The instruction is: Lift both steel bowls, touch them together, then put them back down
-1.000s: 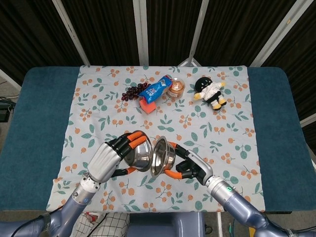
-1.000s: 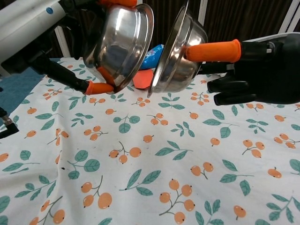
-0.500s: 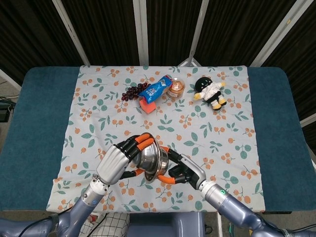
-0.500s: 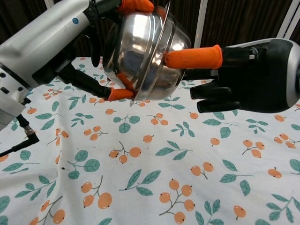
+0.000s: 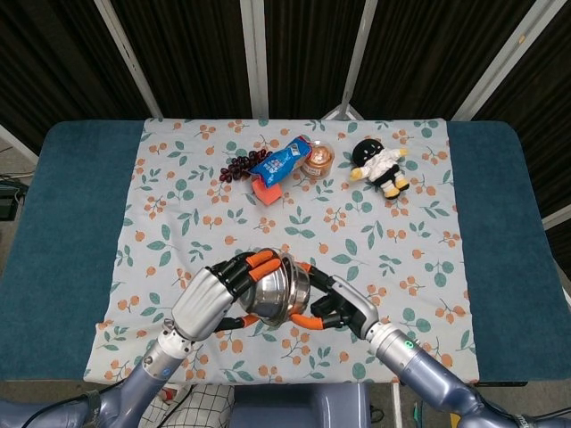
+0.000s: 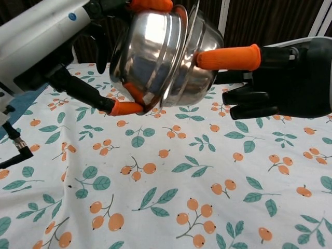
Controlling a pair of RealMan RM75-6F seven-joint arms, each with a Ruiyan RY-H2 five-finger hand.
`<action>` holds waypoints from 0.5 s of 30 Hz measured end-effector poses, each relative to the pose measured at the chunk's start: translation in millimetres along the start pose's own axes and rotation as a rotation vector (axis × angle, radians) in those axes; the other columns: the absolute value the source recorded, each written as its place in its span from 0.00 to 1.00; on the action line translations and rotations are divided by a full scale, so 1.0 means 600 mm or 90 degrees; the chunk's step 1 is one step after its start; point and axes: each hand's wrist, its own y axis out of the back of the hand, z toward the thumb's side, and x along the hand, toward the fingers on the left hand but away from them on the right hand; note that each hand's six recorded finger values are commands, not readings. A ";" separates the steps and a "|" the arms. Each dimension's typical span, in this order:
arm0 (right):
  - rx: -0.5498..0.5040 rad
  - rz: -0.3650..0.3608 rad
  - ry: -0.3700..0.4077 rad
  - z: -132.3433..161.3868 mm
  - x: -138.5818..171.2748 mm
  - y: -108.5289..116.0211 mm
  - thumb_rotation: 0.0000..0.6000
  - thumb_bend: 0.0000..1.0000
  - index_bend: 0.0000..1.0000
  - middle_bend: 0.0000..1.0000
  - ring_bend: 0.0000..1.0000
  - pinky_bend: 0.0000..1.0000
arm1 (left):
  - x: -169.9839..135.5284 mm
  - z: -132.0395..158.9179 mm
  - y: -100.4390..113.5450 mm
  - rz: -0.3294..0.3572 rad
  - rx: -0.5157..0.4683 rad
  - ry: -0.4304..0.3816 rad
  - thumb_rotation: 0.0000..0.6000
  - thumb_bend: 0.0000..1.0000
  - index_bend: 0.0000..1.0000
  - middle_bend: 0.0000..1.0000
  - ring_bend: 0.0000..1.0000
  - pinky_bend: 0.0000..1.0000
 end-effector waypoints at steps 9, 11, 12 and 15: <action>0.175 -0.117 0.040 -0.002 0.006 0.080 1.00 0.36 0.93 0.86 0.92 1.00 | -0.028 -0.030 0.025 -0.089 0.013 0.069 1.00 0.36 0.38 0.52 0.43 0.59; 0.262 -0.154 0.050 -0.005 0.007 0.099 1.00 0.36 0.93 0.86 0.92 1.00 | -0.037 -0.039 0.024 -0.121 0.039 0.085 1.00 0.36 0.38 0.52 0.43 0.59; 0.303 -0.172 0.055 -0.007 0.007 0.107 1.00 0.36 0.93 0.86 0.92 1.00 | -0.042 -0.042 0.021 -0.136 0.049 0.093 1.00 0.36 0.37 0.52 0.43 0.59; 0.463 -0.236 0.070 -0.017 0.006 0.132 1.00 0.36 0.93 0.86 0.92 1.00 | -0.057 -0.057 0.009 -0.189 0.087 0.120 1.00 0.36 0.37 0.51 0.43 0.58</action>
